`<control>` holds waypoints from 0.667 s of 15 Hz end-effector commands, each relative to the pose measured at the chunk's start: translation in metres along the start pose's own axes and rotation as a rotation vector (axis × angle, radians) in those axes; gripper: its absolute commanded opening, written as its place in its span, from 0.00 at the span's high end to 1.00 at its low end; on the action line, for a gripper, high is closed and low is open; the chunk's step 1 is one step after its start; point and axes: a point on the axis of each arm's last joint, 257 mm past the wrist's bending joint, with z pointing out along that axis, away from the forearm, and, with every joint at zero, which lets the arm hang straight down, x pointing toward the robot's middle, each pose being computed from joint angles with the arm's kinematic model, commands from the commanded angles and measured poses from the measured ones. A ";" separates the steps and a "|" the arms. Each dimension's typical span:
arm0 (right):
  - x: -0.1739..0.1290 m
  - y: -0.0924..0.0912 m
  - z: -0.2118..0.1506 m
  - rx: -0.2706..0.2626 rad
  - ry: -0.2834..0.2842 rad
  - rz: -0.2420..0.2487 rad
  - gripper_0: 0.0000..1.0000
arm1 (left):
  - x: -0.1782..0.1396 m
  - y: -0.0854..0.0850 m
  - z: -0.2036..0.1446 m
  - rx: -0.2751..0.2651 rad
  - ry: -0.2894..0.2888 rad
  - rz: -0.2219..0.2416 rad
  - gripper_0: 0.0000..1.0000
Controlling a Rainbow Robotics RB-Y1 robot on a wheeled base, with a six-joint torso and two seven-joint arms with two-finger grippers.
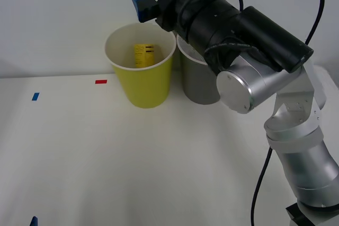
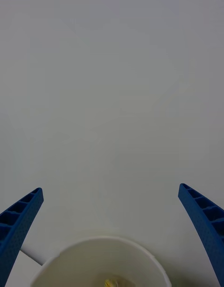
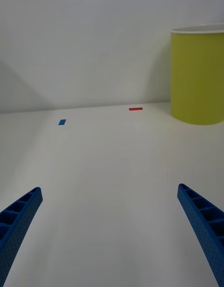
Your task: Put cans in the gray bin and PET bottles in the light green bin.
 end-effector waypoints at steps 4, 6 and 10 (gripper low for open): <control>-0.015 -0.033 -0.091 0.062 0.028 0.043 0.01 | 0.000 0.000 0.000 0.000 0.000 0.000 0.00; -0.014 -0.053 -0.126 0.121 0.033 0.047 0.01 | 0.000 0.000 0.000 0.000 0.000 0.000 0.00; 0.000 -0.086 -0.185 0.242 0.064 0.060 0.01 | 0.000 0.000 0.000 0.000 0.000 0.000 0.00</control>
